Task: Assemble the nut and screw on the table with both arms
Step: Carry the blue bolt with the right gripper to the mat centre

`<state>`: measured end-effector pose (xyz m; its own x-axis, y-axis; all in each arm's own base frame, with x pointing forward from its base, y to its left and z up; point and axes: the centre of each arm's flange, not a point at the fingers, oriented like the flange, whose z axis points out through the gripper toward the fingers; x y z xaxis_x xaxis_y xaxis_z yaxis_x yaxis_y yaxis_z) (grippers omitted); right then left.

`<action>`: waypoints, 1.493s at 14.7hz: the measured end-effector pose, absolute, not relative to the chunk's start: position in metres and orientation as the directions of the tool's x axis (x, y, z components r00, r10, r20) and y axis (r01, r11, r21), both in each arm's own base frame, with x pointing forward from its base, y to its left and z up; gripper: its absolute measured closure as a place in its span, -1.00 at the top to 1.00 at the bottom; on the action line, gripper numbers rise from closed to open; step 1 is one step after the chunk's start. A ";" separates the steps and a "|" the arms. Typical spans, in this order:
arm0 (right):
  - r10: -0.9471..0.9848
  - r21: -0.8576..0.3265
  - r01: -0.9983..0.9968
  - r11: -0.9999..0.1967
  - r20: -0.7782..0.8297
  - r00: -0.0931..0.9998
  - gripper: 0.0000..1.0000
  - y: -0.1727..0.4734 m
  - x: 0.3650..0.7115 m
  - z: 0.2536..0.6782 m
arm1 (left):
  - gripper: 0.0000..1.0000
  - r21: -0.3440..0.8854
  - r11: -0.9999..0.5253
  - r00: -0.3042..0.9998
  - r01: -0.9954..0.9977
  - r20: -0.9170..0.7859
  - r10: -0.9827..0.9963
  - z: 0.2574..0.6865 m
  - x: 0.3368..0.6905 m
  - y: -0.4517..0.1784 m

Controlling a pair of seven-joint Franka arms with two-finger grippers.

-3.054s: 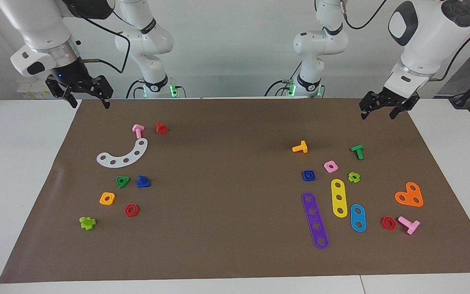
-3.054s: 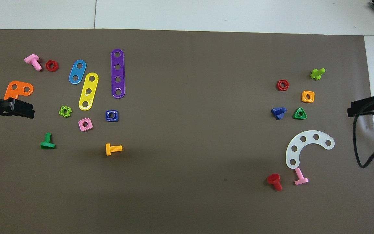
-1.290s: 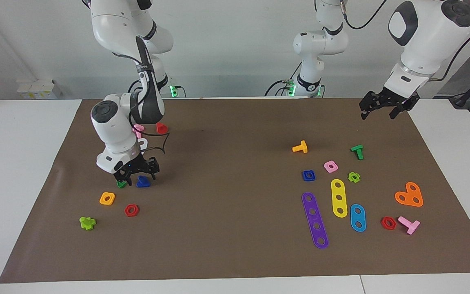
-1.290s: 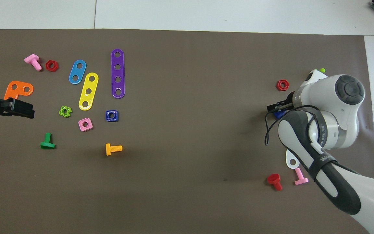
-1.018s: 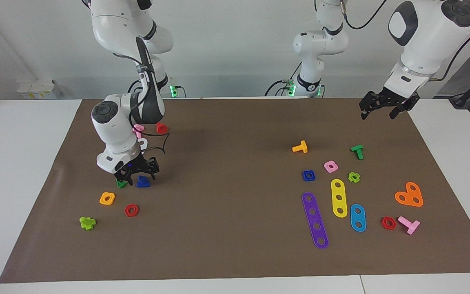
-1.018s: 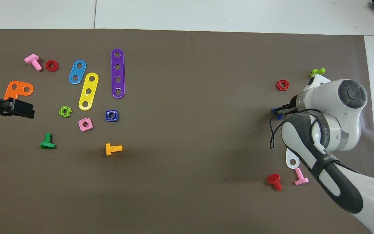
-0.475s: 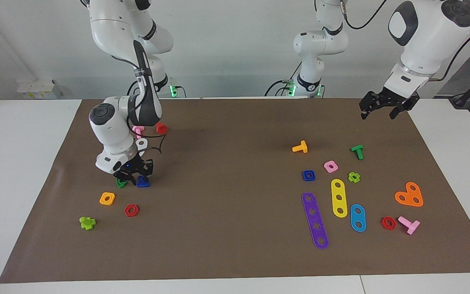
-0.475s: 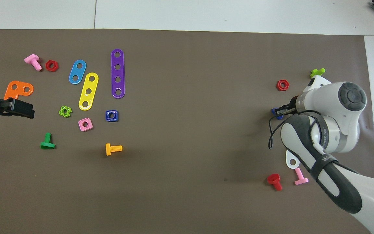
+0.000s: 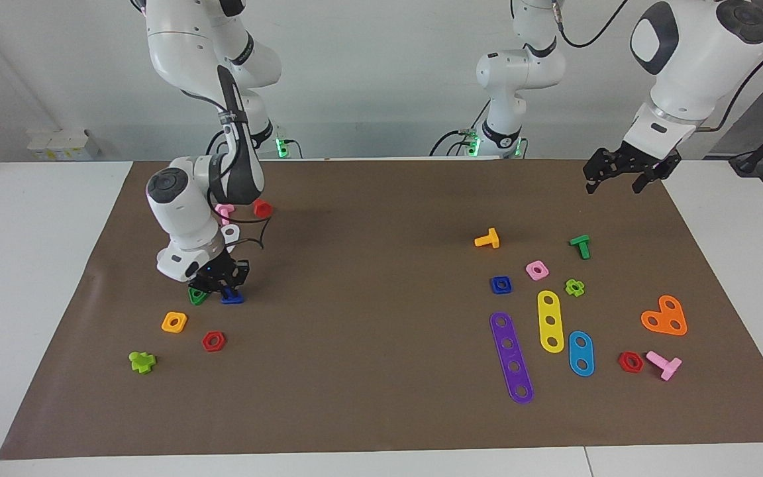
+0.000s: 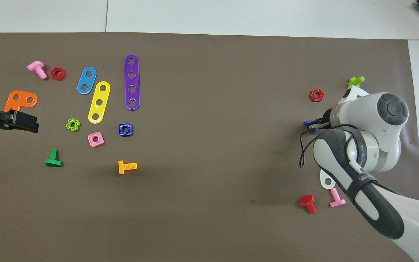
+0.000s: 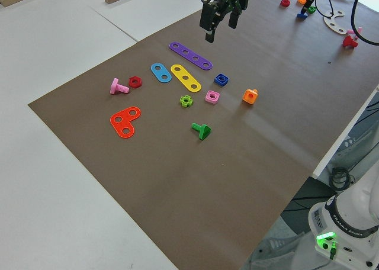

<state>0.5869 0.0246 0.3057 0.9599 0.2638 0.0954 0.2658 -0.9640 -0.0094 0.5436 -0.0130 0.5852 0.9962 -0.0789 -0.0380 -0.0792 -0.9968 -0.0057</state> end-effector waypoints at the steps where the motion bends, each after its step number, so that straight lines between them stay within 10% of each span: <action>1: 0.264 -0.010 0.266 -0.964 0.095 0.960 -0.61 0.025 0.587 0.307 | 1.00 -0.006 -0.997 0.996 -0.079 -0.038 -0.079 0.585 0.544 -0.013; 13: -0.057 -0.103 -0.040 -0.994 0.167 0.984 -0.61 0.194 0.606 0.459 | 1.00 -0.006 -0.997 0.996 -0.079 -0.038 -0.079 0.585 0.544 -0.013; 22: -0.137 -0.117 -0.118 -0.986 0.175 0.975 -0.61 0.394 0.560 0.402 | 1.00 -0.006 -0.997 0.996 -0.079 -0.038 -0.079 0.585 0.544 -0.013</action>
